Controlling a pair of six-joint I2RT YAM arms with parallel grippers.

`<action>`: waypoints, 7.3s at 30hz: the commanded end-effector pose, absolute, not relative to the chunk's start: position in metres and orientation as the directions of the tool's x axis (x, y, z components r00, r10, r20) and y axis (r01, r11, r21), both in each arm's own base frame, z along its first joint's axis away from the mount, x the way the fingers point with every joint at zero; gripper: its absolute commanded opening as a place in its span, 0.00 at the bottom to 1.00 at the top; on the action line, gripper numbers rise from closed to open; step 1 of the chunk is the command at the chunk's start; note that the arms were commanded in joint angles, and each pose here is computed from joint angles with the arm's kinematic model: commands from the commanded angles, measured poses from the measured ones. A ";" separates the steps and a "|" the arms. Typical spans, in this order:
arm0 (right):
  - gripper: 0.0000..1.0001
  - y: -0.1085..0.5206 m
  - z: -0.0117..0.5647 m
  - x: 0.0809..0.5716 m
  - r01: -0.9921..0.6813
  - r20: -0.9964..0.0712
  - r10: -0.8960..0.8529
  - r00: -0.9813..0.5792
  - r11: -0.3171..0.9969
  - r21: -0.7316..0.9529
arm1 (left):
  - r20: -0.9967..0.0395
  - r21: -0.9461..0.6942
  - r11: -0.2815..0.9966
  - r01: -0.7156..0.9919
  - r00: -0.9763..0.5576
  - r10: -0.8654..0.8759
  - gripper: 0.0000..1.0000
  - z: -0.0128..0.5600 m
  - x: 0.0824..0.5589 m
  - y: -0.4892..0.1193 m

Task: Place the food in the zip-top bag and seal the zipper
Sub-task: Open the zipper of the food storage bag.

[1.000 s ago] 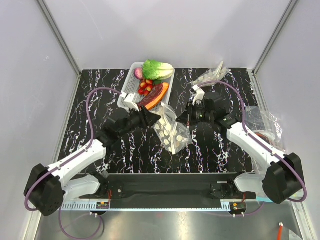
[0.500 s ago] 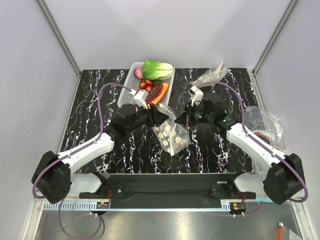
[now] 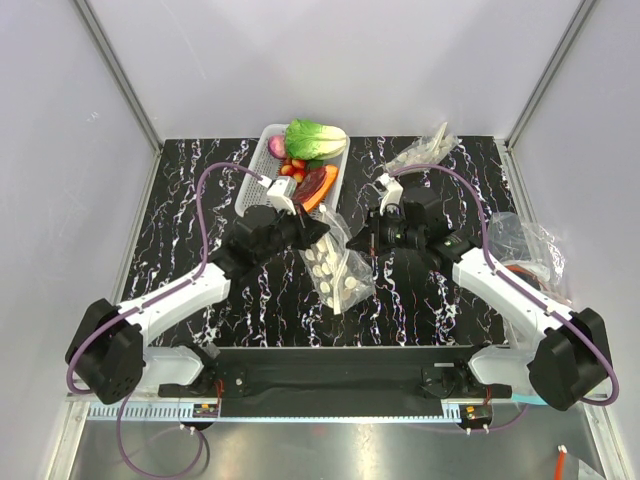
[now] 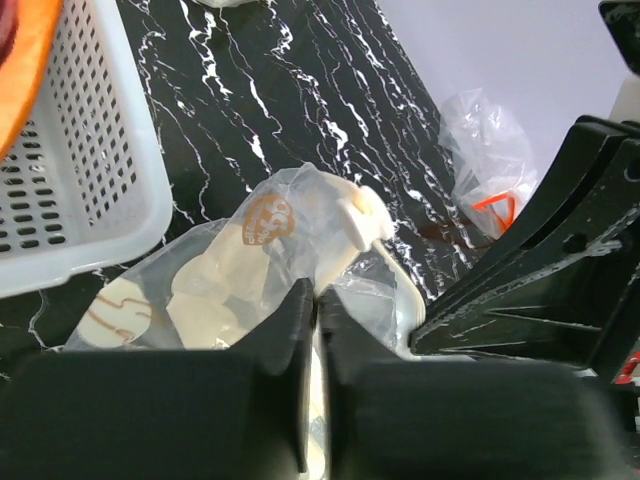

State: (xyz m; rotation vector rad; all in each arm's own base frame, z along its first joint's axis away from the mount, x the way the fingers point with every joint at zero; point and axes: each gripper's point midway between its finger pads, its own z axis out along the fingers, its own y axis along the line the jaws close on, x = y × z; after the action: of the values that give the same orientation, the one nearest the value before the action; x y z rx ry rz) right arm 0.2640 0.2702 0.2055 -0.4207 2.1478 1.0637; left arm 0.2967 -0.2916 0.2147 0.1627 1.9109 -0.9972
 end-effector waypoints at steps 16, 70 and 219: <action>0.72 0.228 0.215 0.294 -0.476 -0.802 -0.028 -0.596 0.817 0.325 | -0.859 -0.489 0.465 0.738 -0.501 -0.108 0.00 0.235 0.242 -0.303; 0.00 0.261 0.201 0.254 -0.471 -0.712 -0.079 -0.698 0.800 0.373 | -0.729 -0.621 0.596 0.509 -0.654 -0.202 0.93 0.212 0.280 -0.297; 0.25 0.186 0.256 0.280 -0.186 -0.807 0.139 -0.573 0.938 0.294 | -0.893 -0.271 0.784 0.558 -0.450 0.012 0.00 0.262 0.296 -0.380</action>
State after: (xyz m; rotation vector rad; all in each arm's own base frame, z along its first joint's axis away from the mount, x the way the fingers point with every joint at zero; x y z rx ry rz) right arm 0.2667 0.2004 0.2566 -0.0415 2.1624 0.5572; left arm 0.3015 -0.3700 0.2274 0.4197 2.0046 -0.5812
